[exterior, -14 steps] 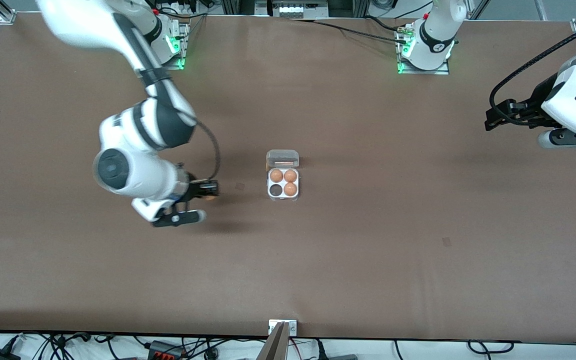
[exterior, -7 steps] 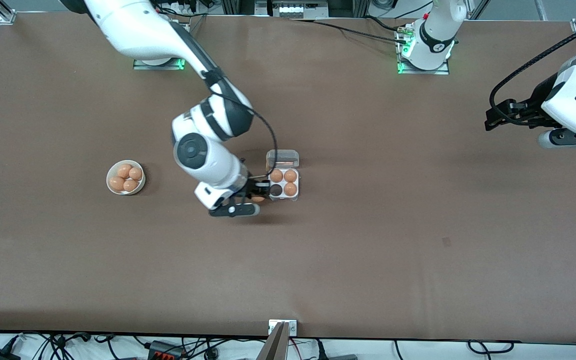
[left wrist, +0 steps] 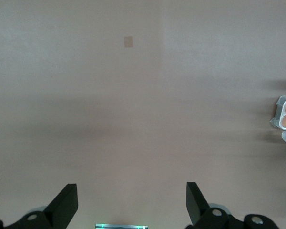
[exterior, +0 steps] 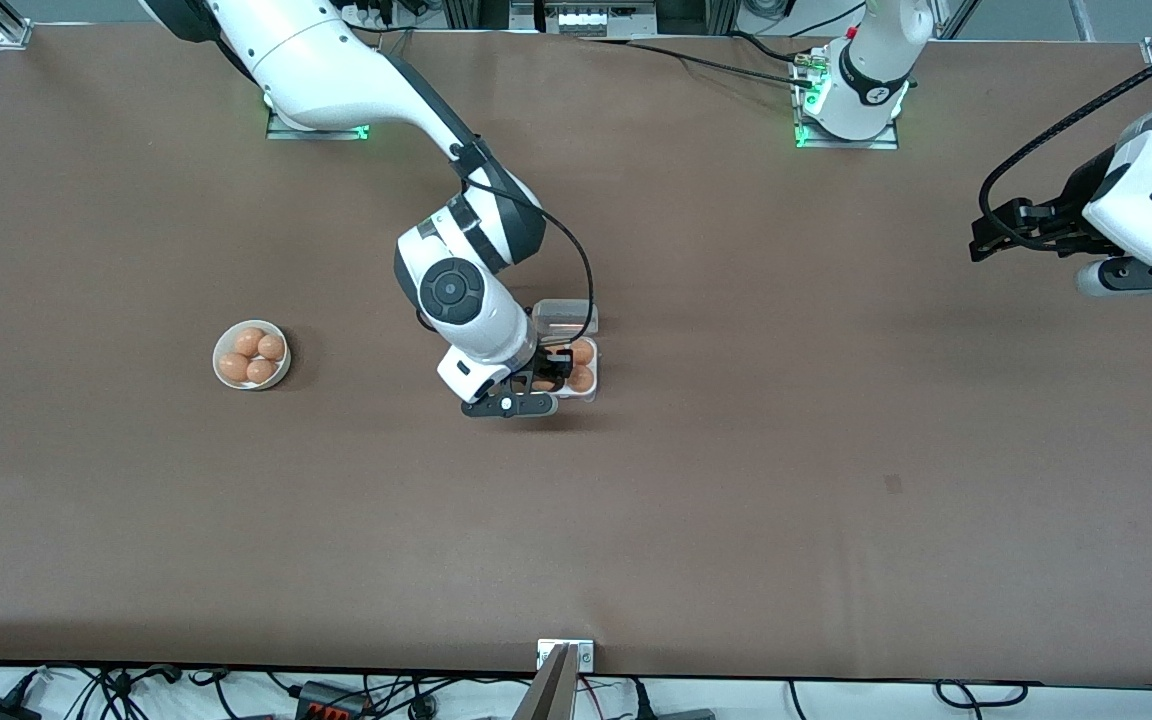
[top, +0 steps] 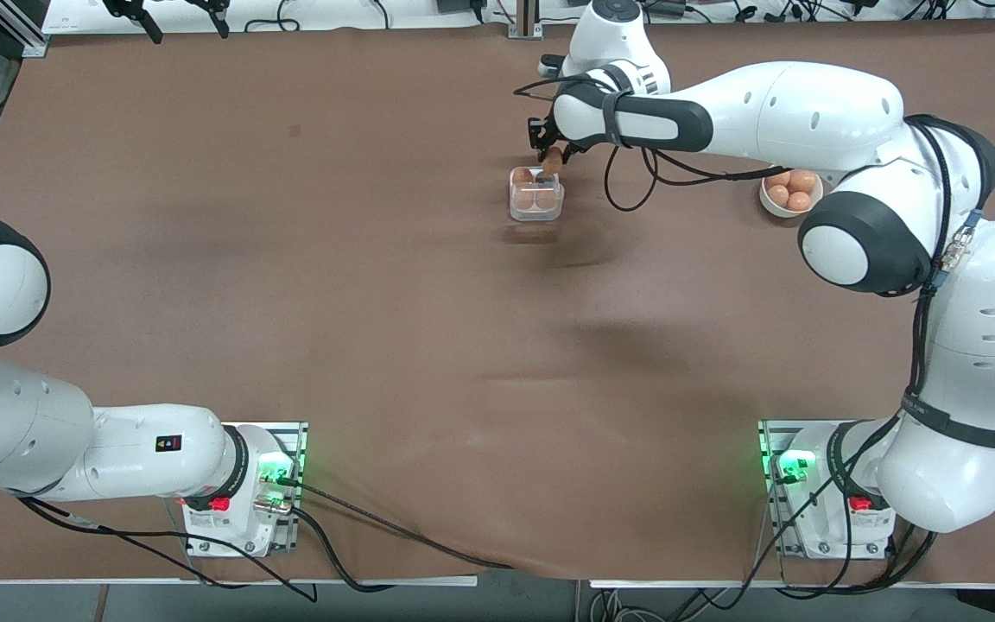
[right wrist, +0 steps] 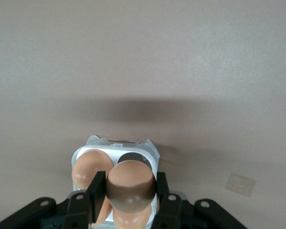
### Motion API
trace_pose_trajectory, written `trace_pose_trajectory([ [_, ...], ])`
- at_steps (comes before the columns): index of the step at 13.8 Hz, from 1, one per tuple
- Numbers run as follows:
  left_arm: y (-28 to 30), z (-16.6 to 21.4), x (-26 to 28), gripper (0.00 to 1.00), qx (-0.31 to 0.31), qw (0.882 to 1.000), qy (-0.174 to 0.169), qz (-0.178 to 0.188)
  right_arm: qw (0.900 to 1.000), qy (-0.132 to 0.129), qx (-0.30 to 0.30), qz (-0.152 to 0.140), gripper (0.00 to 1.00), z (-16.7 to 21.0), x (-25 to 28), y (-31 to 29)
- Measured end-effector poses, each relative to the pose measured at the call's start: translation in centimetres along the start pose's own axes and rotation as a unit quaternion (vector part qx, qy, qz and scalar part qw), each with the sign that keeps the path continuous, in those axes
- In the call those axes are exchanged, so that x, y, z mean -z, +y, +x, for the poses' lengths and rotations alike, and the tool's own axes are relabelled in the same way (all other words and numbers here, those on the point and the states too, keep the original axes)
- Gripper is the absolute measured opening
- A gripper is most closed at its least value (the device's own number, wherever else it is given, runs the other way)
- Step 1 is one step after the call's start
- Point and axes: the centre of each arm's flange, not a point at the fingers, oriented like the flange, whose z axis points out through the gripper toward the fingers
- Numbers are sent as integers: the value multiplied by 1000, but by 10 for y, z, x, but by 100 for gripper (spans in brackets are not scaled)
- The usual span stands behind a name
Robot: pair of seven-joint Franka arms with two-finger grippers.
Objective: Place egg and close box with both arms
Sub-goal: 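Lower the egg into the empty slot and open the right gripper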
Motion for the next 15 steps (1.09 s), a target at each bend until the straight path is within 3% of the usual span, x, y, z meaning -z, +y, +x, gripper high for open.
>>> trace_pose_trajectory([
  [8, 0, 0, 0, 100, 0, 1000, 0, 0, 1000, -4, -8, -3, 48, -6, -29, -2],
  [13, 0, 0, 0, 100, 0, 1000, 0, 0, 1000, 14, -18, 4, 93, 2, -11, -6],
  [14, 0, 0, 0, 100, 0, 1000, 0, 0, 1000, 25, -15, 4, 100, 5, 1, -6],
  [15, 0, 0, 0, 100, 0, 1000, 0, 0, 999, 35, -10, -1, 100, 9, 18, -6],
])
